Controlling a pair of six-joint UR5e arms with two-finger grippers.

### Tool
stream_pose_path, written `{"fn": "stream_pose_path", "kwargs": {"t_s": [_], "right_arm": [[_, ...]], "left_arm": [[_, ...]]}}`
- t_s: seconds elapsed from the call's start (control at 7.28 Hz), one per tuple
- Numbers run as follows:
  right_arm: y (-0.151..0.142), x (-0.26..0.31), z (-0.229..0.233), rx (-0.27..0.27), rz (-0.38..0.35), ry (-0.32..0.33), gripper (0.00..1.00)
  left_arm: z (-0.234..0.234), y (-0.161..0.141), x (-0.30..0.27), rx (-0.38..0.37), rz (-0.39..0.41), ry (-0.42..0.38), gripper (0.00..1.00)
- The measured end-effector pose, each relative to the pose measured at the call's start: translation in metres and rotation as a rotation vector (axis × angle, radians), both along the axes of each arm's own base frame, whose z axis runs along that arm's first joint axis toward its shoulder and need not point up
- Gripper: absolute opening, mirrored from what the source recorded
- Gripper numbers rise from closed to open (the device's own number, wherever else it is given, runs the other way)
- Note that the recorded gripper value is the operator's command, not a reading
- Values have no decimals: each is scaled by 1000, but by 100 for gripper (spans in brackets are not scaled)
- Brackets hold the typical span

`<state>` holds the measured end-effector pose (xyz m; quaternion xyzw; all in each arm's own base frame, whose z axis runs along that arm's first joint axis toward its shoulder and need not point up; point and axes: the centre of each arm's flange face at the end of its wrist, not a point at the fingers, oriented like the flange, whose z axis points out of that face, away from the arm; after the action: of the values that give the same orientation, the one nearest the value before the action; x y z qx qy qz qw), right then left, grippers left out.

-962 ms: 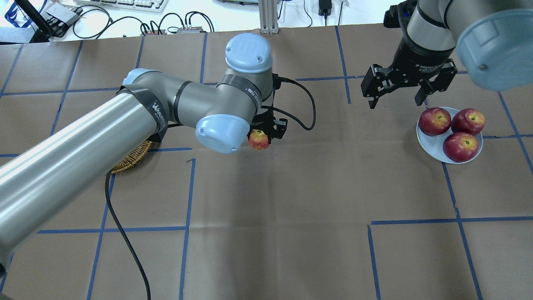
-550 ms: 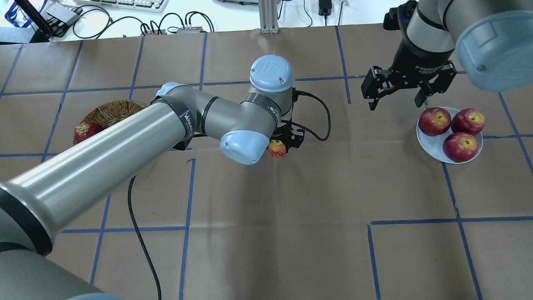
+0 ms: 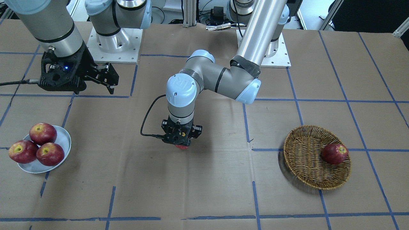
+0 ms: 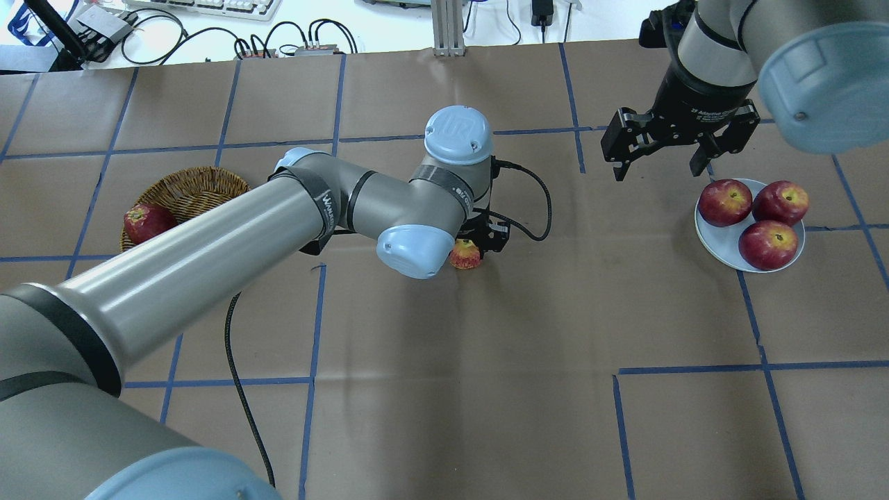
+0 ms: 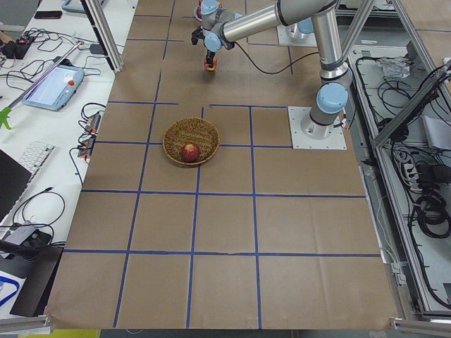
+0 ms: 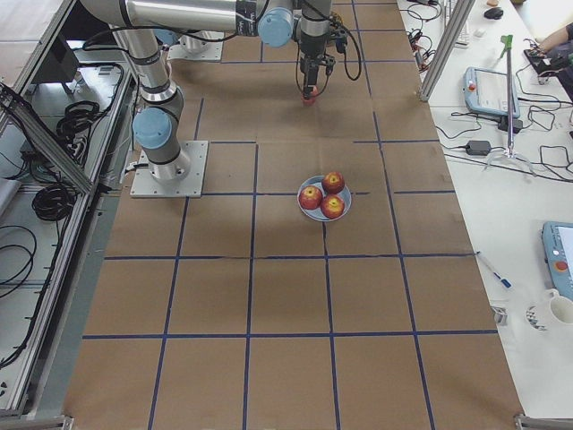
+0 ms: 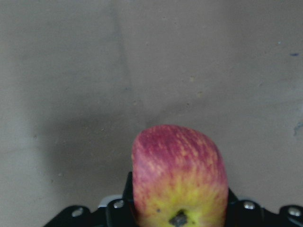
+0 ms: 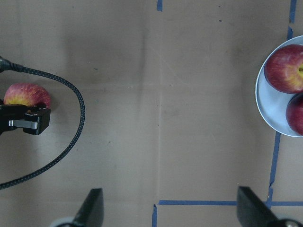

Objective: Transfer apple from basket to plate
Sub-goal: 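Lower the apple onto the table and open the left gripper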

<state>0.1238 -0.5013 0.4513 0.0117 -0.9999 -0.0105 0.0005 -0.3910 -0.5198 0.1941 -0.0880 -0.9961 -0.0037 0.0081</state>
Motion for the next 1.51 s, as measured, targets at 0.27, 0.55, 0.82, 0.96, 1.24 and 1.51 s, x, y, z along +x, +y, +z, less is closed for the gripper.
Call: {"fn": "stream_pose_path", "kwargs": {"t_s": [0.27, 0.55, 0.82, 0.96, 1.24, 1.51], "right_arm": [[1, 0, 1, -2, 0, -1, 100], [1, 0, 2, -3, 0, -1, 100], [1, 0, 1, -3, -1, -2, 100], [1, 0, 1, -3, -1, -1, 100], [0, 0, 1, -3, -2, -1, 100], [1, 2, 2, -5, -2, 1, 100]], "left_arm": [[-2, -2, 2, -2, -6, -6, 99], [7, -3, 6, -11, -2, -4, 99], [27, -3, 10, -30, 1, 3, 99], [43, -1, 14, -37, 5, 5, 99], [99, 14, 33, -33, -24, -22, 99], [163, 32, 74, -20, -74, -56, 99]]}}
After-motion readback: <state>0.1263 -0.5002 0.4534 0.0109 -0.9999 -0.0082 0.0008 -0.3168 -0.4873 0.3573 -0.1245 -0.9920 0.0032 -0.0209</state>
